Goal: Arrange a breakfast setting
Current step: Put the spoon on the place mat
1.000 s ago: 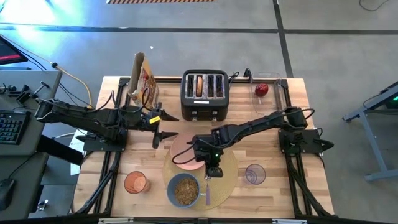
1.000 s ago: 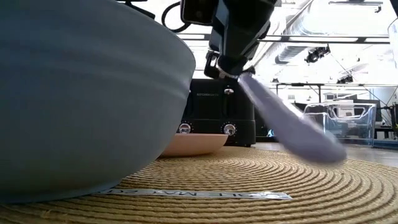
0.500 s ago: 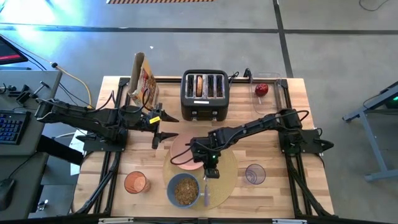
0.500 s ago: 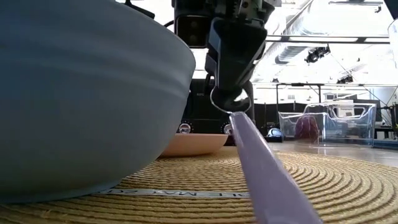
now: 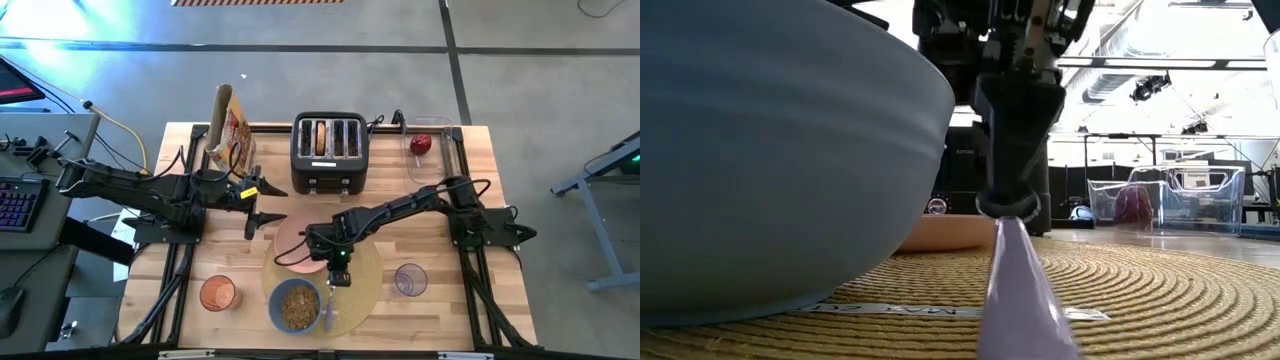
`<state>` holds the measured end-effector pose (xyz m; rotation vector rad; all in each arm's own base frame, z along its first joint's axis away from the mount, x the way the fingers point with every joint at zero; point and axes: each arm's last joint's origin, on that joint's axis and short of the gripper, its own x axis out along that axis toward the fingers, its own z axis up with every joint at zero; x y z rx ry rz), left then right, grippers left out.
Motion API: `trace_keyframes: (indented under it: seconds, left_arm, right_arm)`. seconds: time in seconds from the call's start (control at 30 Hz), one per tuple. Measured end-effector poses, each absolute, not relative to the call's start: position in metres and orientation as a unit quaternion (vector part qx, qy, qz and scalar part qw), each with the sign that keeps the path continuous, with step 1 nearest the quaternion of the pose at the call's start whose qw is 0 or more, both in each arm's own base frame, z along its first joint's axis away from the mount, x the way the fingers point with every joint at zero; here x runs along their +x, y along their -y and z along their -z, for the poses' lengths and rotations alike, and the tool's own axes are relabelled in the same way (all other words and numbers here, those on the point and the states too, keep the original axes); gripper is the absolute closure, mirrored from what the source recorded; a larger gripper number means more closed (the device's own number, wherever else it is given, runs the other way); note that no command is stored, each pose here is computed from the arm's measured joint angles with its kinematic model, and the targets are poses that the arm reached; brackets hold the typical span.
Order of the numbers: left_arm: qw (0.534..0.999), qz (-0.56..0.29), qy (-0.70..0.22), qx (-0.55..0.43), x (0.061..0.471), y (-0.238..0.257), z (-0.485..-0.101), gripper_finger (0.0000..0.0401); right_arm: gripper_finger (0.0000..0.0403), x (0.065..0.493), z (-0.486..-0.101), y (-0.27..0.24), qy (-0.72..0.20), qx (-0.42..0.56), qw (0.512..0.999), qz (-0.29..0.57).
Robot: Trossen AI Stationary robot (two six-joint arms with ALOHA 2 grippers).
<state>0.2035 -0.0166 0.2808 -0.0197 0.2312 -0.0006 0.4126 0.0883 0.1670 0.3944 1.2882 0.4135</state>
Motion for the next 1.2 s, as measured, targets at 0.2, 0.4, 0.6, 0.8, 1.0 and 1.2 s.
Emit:
trace_keyframes:
  seconds: [0.2, 0.4, 0.6, 0.8, 1.0, 1.2]
  left_arm:
    - [0.993, 0.0, -0.116, -0.01, 0.2035, 0.0165, -0.2807, 0.0137]
    - [0.993, 0.0, -0.116, -0.01, 0.2035, 0.0165, -0.2806, 0.0137]
    - [0.993, 0.0, -0.116, -0.01, 0.2035, 0.0165, -0.2806, 0.0137]
    - [0.993, 0.0, -0.116, -0.01, 0.2035, 0.0165, -0.2806, 0.0137]
    - [0.993, 0.0, -0.116, -0.01, 0.2035, 0.0165, -0.2806, 0.0137]
    - [0.993, 0.0, -0.116, -0.01, 0.2035, 0.0165, -0.2807, 0.0137]
  right_arm:
    - [0.0403, 0.4128, -0.165, -0.0881, -0.594, 0.178, 0.762, -0.188]
    - [0.0403, 0.4128, -0.165, -0.0881, -0.592, 0.168, 0.764, -0.196]
    - [0.0403, 0.4125, -0.1652, -0.0885, -0.588, 0.157, 0.764, -0.214]
    - [0.0403, 0.4127, -0.1653, -0.0887, -0.584, 0.148, 0.766, -0.224]
    - [0.0403, 0.4135, -0.1656, -0.0895, -0.58, 0.144, 0.771, -0.222]
    - [0.0403, 0.4127, -0.1652, -0.0903, -0.583, 0.141, 0.77, -0.219]
